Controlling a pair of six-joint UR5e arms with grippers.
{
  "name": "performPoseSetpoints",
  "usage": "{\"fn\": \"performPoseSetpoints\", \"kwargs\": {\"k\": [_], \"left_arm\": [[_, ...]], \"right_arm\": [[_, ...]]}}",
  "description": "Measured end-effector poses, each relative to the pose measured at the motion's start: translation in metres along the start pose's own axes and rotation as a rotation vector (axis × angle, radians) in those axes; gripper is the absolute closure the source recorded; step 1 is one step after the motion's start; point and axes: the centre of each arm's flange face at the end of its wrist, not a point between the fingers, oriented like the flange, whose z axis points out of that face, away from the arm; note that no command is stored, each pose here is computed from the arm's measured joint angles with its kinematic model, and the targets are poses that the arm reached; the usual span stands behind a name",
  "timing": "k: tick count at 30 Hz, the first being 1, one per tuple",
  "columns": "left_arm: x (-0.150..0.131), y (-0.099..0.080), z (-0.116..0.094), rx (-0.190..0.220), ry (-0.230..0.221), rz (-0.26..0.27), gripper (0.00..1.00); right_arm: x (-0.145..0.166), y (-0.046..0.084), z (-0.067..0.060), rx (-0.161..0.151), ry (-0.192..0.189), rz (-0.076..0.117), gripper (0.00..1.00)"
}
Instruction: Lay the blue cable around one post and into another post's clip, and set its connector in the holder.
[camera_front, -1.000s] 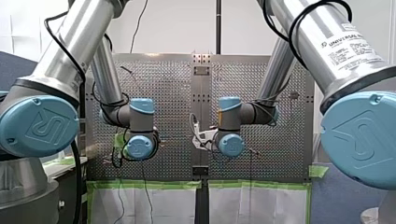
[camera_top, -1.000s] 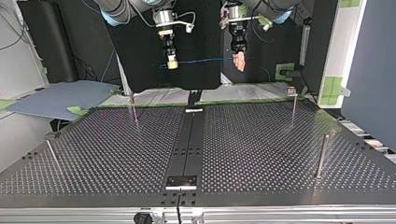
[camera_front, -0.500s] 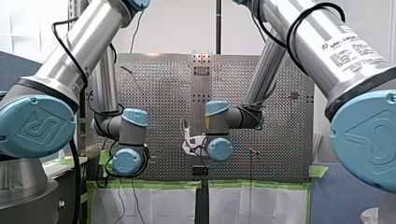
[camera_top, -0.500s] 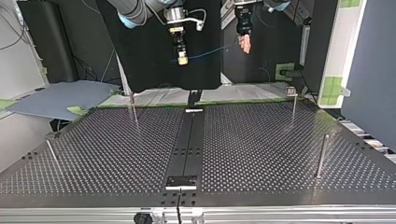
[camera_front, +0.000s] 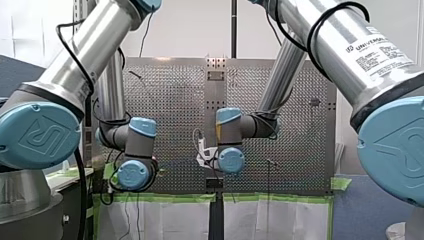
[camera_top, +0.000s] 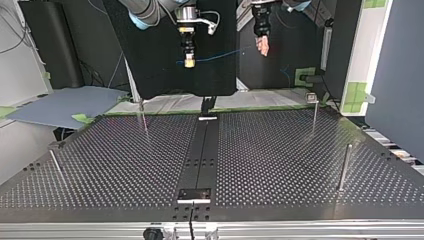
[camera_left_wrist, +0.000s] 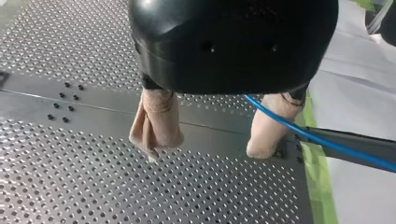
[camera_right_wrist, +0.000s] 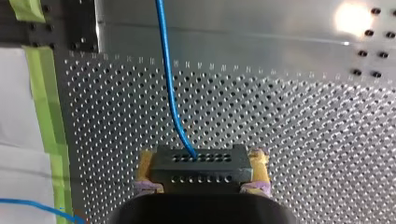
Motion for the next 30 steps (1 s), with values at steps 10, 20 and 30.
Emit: {"fn": "performPoseSetpoints", "kwargs": {"k": [10, 20, 30], "left_arm": [[-0.026, -0.012, 0.01, -0.005, -0.027, -0.061, 0.0], [-0.063, -0.023, 0.025, -0.062, -0.081, -0.114, 0.0], [-0.117, -0.042, 0.046, -0.117, -0.168, -0.253, 0.0]], "right_arm": [[0.048, 0.005, 0.014, -0.011, 0.059, -0.005, 1.0], [0.122, 0.004, 0.024, 0.007, 0.13, 0.041, 1.0], [0.195, 0.012, 0.025, -0.01, 0.183, 0.071, 1.0]]}}
